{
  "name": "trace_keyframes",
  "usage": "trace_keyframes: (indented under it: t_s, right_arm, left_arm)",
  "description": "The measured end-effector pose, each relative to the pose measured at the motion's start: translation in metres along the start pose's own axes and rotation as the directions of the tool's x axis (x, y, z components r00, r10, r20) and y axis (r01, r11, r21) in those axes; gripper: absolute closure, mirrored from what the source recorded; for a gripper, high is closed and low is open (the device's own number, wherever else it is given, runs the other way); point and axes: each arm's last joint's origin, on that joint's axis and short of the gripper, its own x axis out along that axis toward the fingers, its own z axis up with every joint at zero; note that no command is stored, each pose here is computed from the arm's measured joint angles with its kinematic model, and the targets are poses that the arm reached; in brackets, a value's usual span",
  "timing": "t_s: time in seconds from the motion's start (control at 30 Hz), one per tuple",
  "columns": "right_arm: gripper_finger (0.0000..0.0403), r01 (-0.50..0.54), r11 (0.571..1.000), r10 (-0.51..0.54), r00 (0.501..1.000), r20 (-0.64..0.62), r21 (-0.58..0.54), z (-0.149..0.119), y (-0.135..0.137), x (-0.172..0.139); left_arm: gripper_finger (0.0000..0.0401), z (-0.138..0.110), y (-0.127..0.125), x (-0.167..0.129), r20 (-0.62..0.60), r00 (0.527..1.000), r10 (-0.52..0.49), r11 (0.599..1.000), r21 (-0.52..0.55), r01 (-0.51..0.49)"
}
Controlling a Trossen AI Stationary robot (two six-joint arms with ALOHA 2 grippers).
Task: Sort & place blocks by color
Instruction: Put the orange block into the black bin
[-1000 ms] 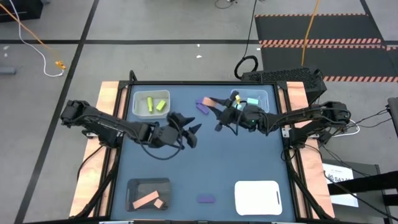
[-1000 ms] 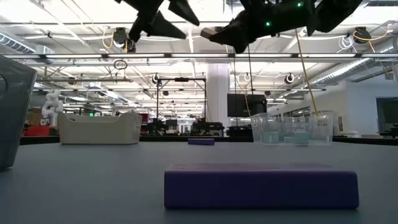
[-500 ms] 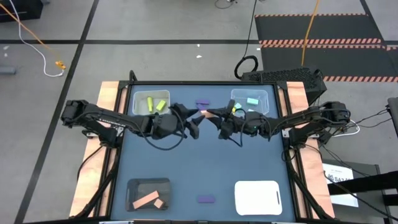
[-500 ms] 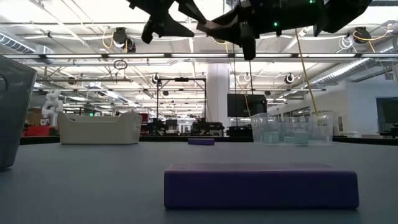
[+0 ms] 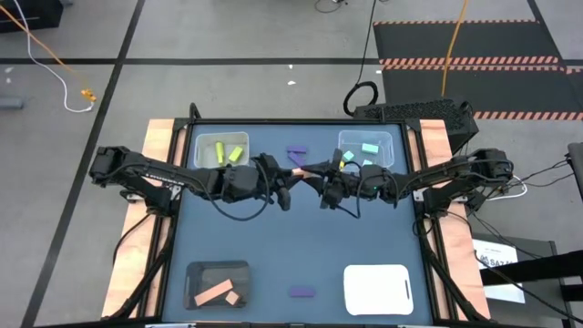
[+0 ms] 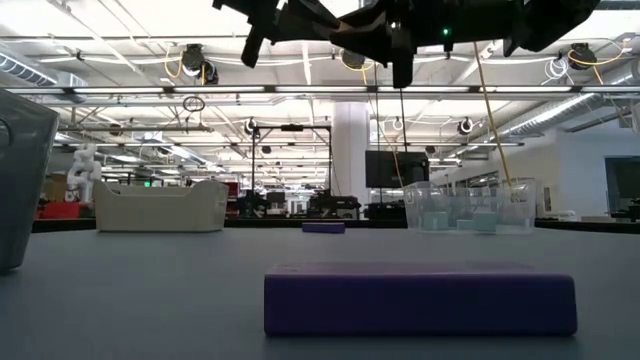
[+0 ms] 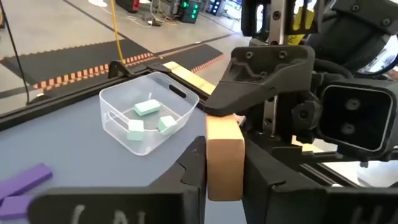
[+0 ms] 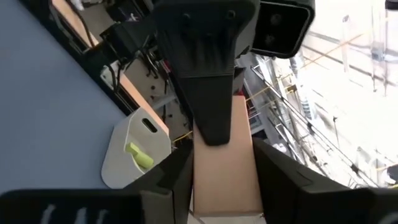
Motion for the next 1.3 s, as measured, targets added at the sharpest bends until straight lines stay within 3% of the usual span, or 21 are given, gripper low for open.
trace_keyframes:
  t_s: [0.23,0.43,0.57,0.73,0.9,1.07,1.2,1.3]
  right_arm:
    - [0.0241,0.012,0.986,-0.010,1.000,-0.012,0.167,0.001,-0.001,0.000]
    - [0.0194,0.023,0.972,-0.009,0.998,-0.060,0.235,-0.002,0.000,0.000]
    - [0.0168,0.065,0.958,-0.010,0.981,-0.195,0.278,-0.011,0.003,0.000]
    - [0.0157,0.171,0.925,-0.015,0.909,-0.416,0.340,-0.030,0.007,-0.002]
    - [0.0157,0.266,0.850,0.009,0.856,-0.517,0.455,-0.045,0.008,-0.003]
    - [0.0156,0.334,0.764,0.026,0.840,-0.542,0.552,-0.051,0.008,-0.004]
    - [0.0156,0.394,0.664,0.024,0.838,-0.545,0.636,-0.052,0.008,-0.003]
    - [0.0156,0.417,0.573,0.046,0.843,-0.536,0.705,-0.053,0.011,-0.002]
  left_arm:
    - [0.0345,0.000,-0.003,-0.001,0.011,1.000,-0.009,0.999,0.032,0.009]
    - [0.0345,0.000,-0.003,-0.001,0.014,1.000,-0.009,1.000,0.028,0.009]
    - [0.0345,0.001,-0.003,-0.001,0.020,1.000,-0.012,0.999,0.031,0.012]
    - [0.0344,0.001,-0.003,-0.001,0.021,1.000,-0.014,0.999,0.053,0.013]
    - [0.0344,0.009,-0.004,-0.008,0.042,0.999,-0.025,0.995,0.098,0.021]
    - [0.0344,0.013,-0.005,-0.017,0.031,0.999,-0.035,0.993,0.114,0.031]
    - [0.0343,-0.006,-0.009,-0.022,-0.171,0.980,-0.103,0.994,0.029,0.110]
    - [0.0343,-0.024,-0.012,-0.030,-0.384,0.904,-0.189,0.979,-0.145,0.143]
